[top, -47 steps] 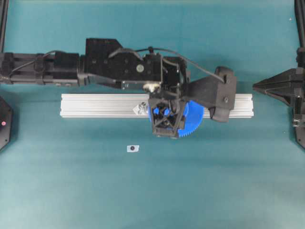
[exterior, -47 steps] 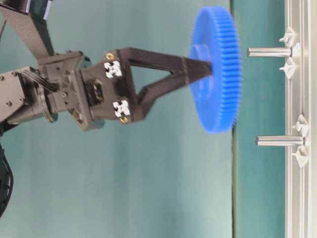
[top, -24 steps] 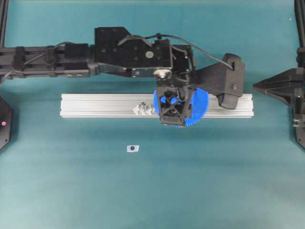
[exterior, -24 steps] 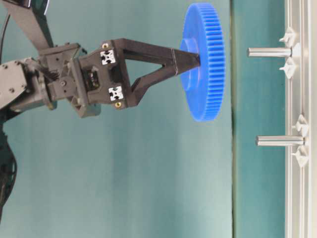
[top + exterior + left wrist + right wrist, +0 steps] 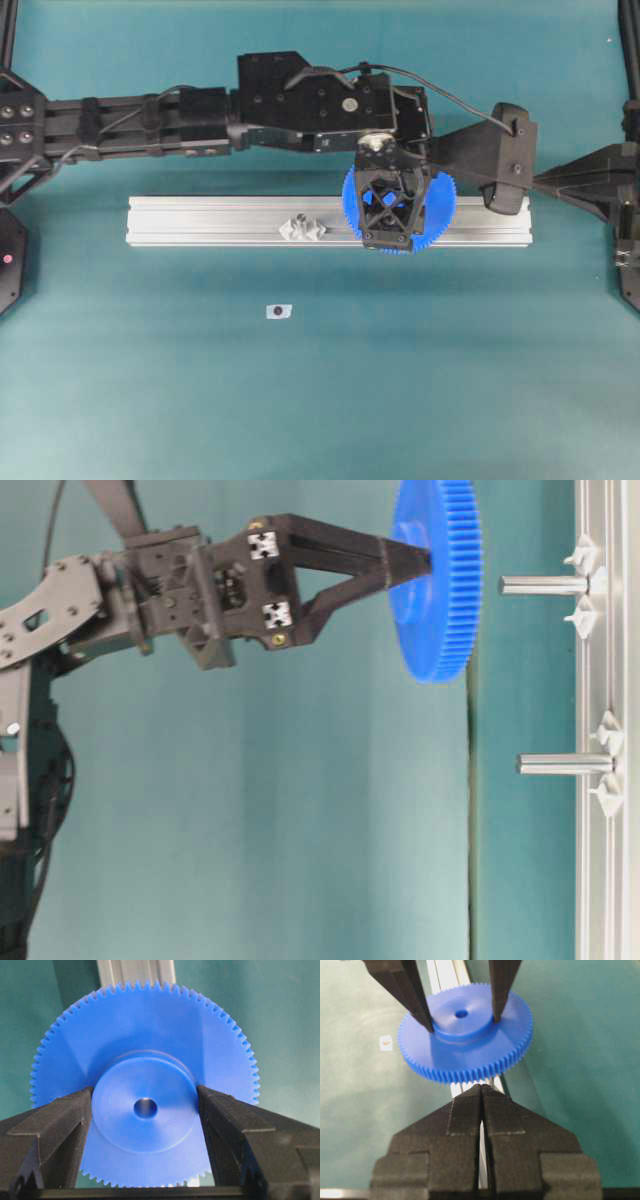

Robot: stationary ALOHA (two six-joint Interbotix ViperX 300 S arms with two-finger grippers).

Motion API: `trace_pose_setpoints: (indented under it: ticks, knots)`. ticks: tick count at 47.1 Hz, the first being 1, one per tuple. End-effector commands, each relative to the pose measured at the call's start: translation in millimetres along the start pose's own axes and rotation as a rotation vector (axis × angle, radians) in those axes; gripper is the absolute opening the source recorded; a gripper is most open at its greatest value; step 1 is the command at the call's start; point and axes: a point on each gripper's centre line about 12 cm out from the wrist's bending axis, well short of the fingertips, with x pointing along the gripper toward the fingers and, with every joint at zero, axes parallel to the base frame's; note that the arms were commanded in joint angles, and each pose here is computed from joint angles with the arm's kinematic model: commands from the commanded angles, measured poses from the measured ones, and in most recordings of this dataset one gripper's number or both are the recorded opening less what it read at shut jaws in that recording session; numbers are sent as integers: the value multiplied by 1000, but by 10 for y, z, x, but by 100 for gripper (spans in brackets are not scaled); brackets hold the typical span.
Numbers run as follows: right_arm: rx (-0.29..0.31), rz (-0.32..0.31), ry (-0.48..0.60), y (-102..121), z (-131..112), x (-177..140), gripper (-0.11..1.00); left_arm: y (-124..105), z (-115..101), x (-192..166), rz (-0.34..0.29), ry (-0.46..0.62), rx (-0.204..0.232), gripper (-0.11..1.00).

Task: Find the location of the shaft and insert the large gear.
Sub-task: 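Align the gear's center hole with the right metal shaft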

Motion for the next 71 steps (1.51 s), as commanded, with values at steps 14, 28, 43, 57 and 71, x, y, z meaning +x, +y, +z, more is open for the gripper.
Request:
trace_pose_setpoints:
  ticks: [14,28,43,57,71]
  knots:
    - [7,-2,-16,-2,37,-10,-1,56,69,-110,15,-42,-5,70]
    - [9,-2,-16,-2,37,-10,-1,93,52,16,16,-35,-14,70]
    - [9,-2,-14,-2,35,-10,-1,69,-36,159,6,6,-17,70]
    - [9,-1,-16,-2,37,-13,-1,63,-87,270,11,-15,-24,70]
    - [9,-3,-16,-4,37,-13,-1,193,-153,218,18,-8,-47,70]
